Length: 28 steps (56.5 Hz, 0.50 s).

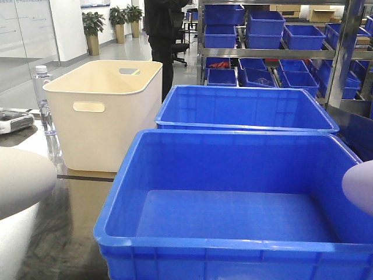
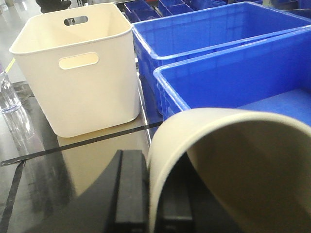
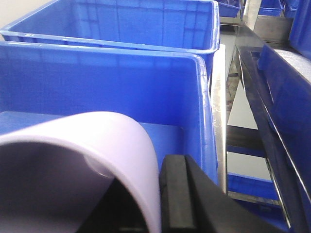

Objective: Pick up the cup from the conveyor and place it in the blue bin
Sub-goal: 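Extend both held cups forward over the nearer blue bin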

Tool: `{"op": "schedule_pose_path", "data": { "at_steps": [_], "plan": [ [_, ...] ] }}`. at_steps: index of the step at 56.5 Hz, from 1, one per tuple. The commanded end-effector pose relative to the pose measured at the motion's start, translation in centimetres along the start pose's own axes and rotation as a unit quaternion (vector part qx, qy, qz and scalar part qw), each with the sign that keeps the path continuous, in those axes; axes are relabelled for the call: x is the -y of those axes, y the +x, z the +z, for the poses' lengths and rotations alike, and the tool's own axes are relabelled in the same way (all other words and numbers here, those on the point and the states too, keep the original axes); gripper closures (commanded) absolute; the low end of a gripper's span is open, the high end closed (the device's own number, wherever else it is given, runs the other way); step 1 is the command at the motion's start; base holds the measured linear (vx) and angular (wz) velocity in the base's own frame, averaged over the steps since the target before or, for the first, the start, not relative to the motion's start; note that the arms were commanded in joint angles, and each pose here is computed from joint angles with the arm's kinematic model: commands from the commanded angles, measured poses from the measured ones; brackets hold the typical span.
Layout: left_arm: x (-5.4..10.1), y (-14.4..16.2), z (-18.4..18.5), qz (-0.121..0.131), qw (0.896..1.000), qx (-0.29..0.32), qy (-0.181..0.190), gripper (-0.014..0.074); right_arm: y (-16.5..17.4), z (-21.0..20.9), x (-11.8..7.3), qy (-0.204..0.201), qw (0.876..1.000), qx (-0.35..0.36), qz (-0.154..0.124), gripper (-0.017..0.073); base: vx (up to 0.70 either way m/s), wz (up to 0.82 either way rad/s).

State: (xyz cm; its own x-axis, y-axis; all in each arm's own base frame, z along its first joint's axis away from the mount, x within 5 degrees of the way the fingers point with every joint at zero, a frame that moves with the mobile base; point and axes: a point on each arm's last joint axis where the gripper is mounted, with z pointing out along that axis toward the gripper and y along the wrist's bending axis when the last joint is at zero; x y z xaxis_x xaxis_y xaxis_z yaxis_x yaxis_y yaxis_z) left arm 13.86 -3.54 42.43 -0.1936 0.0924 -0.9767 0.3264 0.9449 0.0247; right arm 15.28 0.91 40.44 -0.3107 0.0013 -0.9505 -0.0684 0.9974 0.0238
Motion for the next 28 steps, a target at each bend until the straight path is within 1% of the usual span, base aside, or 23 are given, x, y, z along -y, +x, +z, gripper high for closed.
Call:
{"op": "schedule_pose_path", "data": {
  "at_steps": [1,28],
  "plan": [
    [-0.05,-1.53,-0.52,-0.008,0.998,0.054,-0.007,0.0600,-1.65,-0.56,0.07,0.004,0.998,0.060,-0.005,0.0568,0.02,-0.02],
    [-0.05,-1.53,-0.52,-0.008,0.998,0.054,-0.007,0.0600,-1.69,-0.56,0.07,0.004,0.998,0.062,-0.005,0.0568,0.00,0.00]
  ]
}}
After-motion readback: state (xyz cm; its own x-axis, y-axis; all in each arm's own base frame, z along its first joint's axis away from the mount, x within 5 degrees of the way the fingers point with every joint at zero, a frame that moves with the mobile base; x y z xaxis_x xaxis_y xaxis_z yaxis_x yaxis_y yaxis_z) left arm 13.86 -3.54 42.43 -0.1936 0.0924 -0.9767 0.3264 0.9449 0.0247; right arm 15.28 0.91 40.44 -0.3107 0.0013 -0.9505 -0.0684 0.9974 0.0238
